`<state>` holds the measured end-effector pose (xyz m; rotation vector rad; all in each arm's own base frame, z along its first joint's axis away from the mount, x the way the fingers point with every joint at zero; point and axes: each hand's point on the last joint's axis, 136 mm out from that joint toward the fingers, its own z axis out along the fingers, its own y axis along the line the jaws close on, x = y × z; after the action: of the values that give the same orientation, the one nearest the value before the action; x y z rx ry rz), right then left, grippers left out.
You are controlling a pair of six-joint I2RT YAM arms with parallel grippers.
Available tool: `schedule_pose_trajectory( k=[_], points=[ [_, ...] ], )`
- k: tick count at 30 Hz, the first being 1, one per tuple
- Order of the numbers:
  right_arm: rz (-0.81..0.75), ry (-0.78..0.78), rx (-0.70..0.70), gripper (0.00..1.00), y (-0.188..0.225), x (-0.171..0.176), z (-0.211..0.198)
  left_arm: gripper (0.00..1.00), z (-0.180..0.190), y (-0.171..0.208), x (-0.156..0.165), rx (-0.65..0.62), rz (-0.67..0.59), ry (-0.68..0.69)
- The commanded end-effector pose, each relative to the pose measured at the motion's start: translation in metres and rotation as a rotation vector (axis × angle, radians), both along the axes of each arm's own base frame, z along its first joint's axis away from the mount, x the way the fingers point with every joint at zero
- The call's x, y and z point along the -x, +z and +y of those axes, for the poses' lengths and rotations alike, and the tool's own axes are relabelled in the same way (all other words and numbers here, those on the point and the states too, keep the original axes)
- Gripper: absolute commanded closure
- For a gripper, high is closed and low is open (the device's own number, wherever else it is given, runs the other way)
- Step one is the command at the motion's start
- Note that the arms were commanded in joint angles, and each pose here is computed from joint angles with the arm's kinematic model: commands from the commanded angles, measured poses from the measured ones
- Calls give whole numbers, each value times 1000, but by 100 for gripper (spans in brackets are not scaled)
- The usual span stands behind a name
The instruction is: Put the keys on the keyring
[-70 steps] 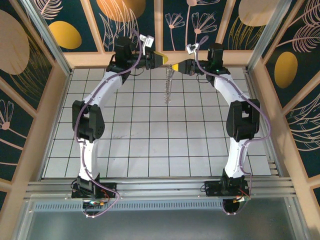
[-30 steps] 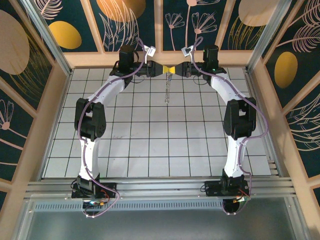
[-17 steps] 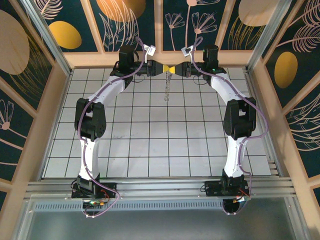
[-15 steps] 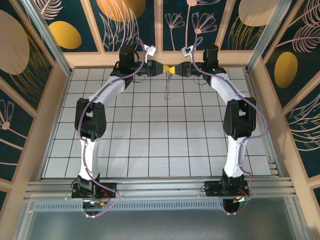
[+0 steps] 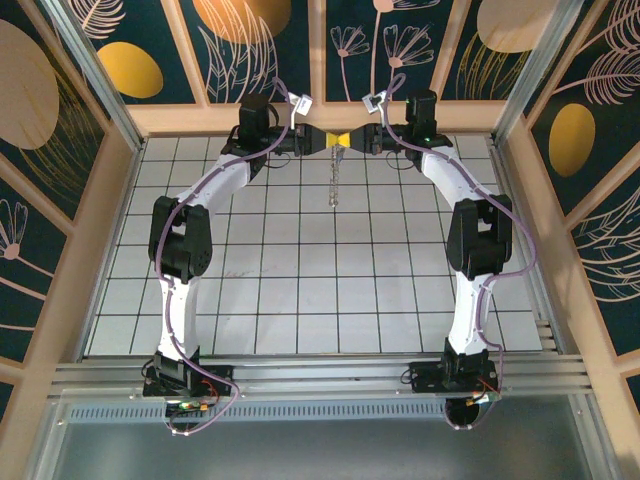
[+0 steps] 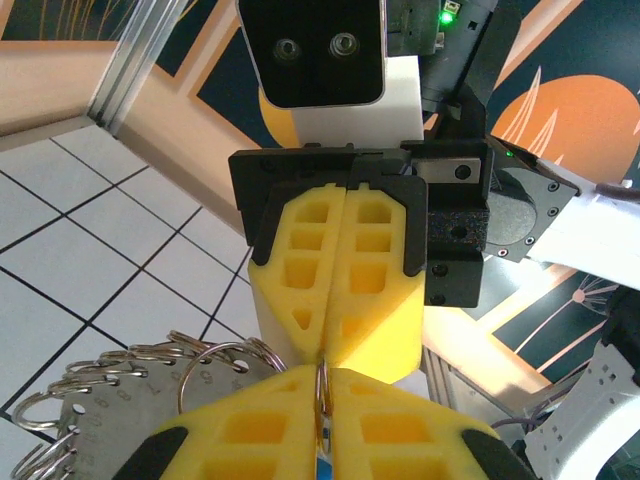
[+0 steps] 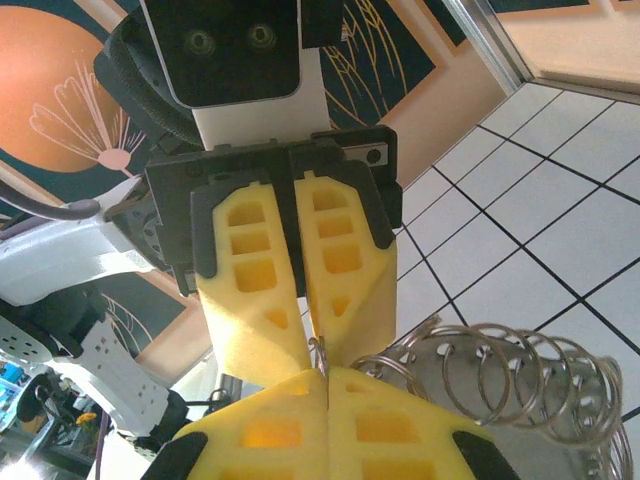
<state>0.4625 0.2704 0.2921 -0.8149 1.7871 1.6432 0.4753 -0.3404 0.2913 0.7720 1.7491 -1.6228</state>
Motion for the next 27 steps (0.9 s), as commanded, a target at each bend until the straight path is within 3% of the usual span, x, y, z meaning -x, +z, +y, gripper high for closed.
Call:
schedule_pose_trajectory(
  k=[1, 5, 12, 19, 27],
  points=[
    [-66, 22, -18, 100, 16, 1, 4, 92, 0, 34, 16, 35, -89, -30],
    [-66, 25, -19, 100, 15, 2, 4, 100, -2, 36, 17, 43, -93, -30],
    [-76, 18, -17, 100, 20, 8, 3, 100, -6, 40, 20, 60, -101, -17],
    [-113, -62, -32, 78, 34, 11, -14, 100, -1, 56, 22, 123, -125, 27],
    [-148, -225, -114, 70, 50, 22, -48, 100, 2, 70, 30, 164, -143, 23]
  ],
)
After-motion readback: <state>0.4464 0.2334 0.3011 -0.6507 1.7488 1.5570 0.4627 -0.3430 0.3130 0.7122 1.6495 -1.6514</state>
